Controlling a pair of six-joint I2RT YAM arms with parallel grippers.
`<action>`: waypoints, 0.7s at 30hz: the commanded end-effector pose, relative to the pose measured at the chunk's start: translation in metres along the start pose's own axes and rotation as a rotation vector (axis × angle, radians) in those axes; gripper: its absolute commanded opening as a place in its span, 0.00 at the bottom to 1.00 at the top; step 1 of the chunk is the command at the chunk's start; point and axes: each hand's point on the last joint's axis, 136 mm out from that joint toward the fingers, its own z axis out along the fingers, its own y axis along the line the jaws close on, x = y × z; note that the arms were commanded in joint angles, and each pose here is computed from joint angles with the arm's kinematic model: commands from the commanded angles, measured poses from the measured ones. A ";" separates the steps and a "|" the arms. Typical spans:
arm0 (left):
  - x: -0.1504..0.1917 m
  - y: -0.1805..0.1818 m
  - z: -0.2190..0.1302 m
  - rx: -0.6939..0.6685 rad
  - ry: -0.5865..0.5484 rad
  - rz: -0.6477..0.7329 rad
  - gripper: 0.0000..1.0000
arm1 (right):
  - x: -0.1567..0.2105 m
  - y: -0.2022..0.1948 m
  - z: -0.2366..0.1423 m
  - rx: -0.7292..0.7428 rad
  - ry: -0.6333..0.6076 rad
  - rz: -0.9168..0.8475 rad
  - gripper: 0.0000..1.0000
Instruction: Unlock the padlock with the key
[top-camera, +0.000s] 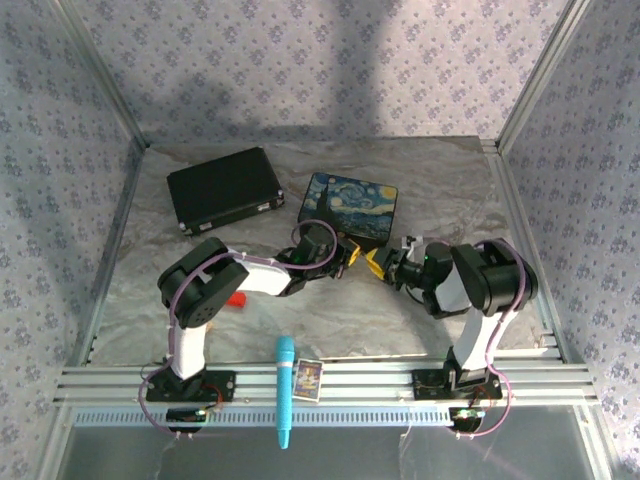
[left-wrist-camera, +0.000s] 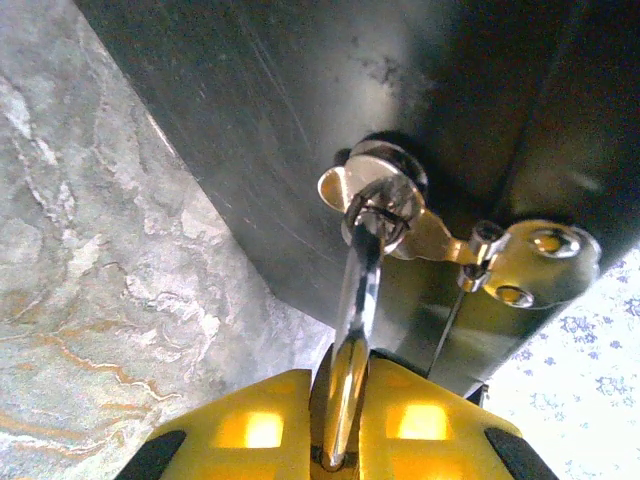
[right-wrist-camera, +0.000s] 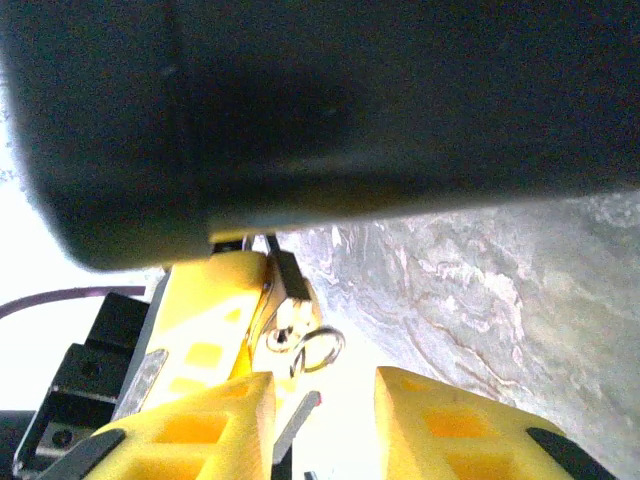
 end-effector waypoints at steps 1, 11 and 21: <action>-0.004 -0.001 -0.007 0.011 -0.015 -0.020 0.00 | 0.010 -0.007 -0.008 0.039 0.026 -0.002 0.27; 0.005 -0.002 -0.006 0.015 0.024 -0.017 0.00 | -0.002 -0.001 0.001 0.010 0.009 -0.014 0.09; 0.018 0.003 -0.002 -0.034 0.047 0.051 0.00 | -0.006 0.009 0.015 -0.018 0.021 -0.037 0.04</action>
